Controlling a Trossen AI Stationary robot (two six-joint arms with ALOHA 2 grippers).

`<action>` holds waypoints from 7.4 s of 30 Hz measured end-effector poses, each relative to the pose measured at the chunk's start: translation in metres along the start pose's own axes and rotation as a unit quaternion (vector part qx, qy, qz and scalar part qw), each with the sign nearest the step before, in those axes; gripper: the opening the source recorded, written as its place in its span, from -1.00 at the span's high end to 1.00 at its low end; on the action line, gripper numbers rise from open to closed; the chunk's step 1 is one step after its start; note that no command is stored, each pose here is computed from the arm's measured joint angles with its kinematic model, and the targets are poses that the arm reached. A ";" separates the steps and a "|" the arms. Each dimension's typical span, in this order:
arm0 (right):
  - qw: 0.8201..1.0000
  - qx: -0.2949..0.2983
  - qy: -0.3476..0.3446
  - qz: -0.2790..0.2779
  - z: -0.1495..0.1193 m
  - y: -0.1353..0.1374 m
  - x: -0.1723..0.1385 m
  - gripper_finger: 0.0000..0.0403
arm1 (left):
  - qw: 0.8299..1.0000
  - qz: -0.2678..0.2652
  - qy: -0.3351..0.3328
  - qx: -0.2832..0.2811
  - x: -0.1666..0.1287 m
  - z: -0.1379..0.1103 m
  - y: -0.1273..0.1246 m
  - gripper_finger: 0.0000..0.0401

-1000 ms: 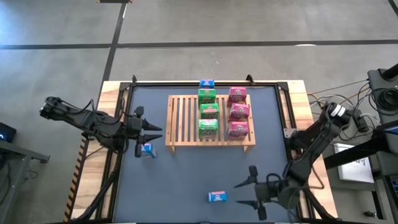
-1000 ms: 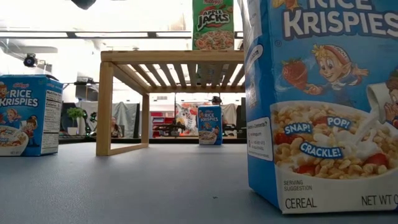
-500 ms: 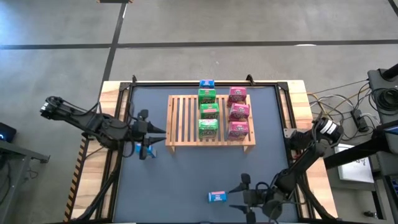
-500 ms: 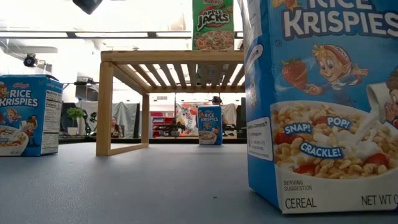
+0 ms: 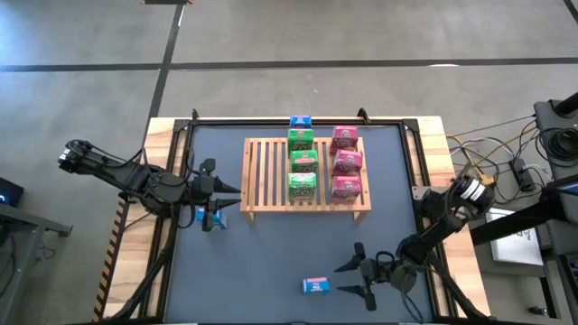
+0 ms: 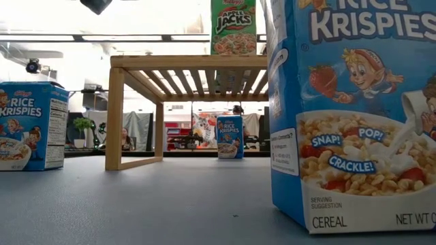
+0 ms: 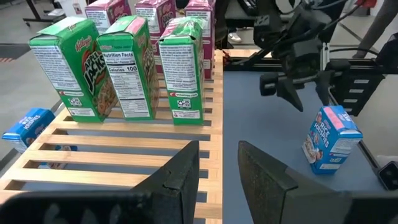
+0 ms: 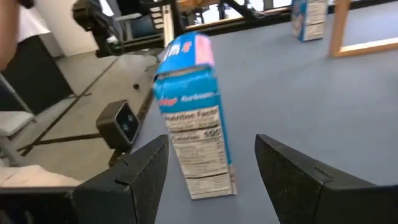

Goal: Stack cereal on shelf
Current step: Put the bottom blue cereal box on the shelf

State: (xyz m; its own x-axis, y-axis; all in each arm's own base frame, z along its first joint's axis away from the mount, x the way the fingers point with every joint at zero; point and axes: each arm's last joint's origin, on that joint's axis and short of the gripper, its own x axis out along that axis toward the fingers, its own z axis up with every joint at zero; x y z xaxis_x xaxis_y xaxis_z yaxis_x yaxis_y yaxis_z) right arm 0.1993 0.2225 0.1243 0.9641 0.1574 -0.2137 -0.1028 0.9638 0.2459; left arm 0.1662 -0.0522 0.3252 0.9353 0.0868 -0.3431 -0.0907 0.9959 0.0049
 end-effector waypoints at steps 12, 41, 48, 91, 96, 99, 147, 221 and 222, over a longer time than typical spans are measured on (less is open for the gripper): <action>1.000 -0.021 0.005 -0.011 -0.023 0.000 0.037 -0.21 | 1.000 0.001 0.001 0.003 0.000 0.000 0.000 0.53; 0.998 -0.016 0.041 -0.052 -0.006 0.031 0.094 -0.81 | 1.000 0.001 0.005 0.005 0.001 -0.001 0.000 0.53; 0.979 -0.045 0.093 -0.176 -0.005 0.032 0.103 -0.72 | 1.000 0.002 0.009 0.002 0.003 -0.002 -0.001 0.53; 0.978 -0.116 -0.021 -0.174 0.137 0.015 0.071 0.10 | 0.996 -0.085 -0.035 -0.020 0.036 0.007 -0.030 -0.27; 0.976 -0.120 -0.039 -0.175 0.155 0.011 0.065 0.10 | 0.994 -0.093 -0.050 -0.029 0.053 0.008 -0.040 -0.27; 0.976 -0.120 -0.044 -0.179 0.160 0.007 0.064 0.10 | 0.995 -0.072 -0.059 -0.033 0.058 0.008 -0.041 -0.27; 0.980 -0.117 -0.042 -0.153 0.168 -0.007 0.072 0.09 | 0.993 -0.113 -0.014 0.005 0.142 0.063 -0.098 -0.70; 0.962 -0.232 -0.124 0.073 0.209 0.014 -0.066 -0.28 | 0.986 0.018 -0.162 0.035 0.064 -0.022 0.184 0.37; 0.962 -0.230 -0.126 0.074 0.208 0.012 -0.068 -0.27 | 0.986 0.021 -0.159 0.033 0.067 -0.024 0.187 0.37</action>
State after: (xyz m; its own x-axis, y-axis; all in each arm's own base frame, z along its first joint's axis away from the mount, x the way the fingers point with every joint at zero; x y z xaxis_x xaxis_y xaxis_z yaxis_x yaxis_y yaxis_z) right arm 0.1833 0.1786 0.3383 0.9533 0.2990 0.0423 -0.2849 0.9371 -0.2019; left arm 0.2037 0.1390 0.2807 0.9922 0.1210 -0.0292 -0.1184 0.9899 0.0774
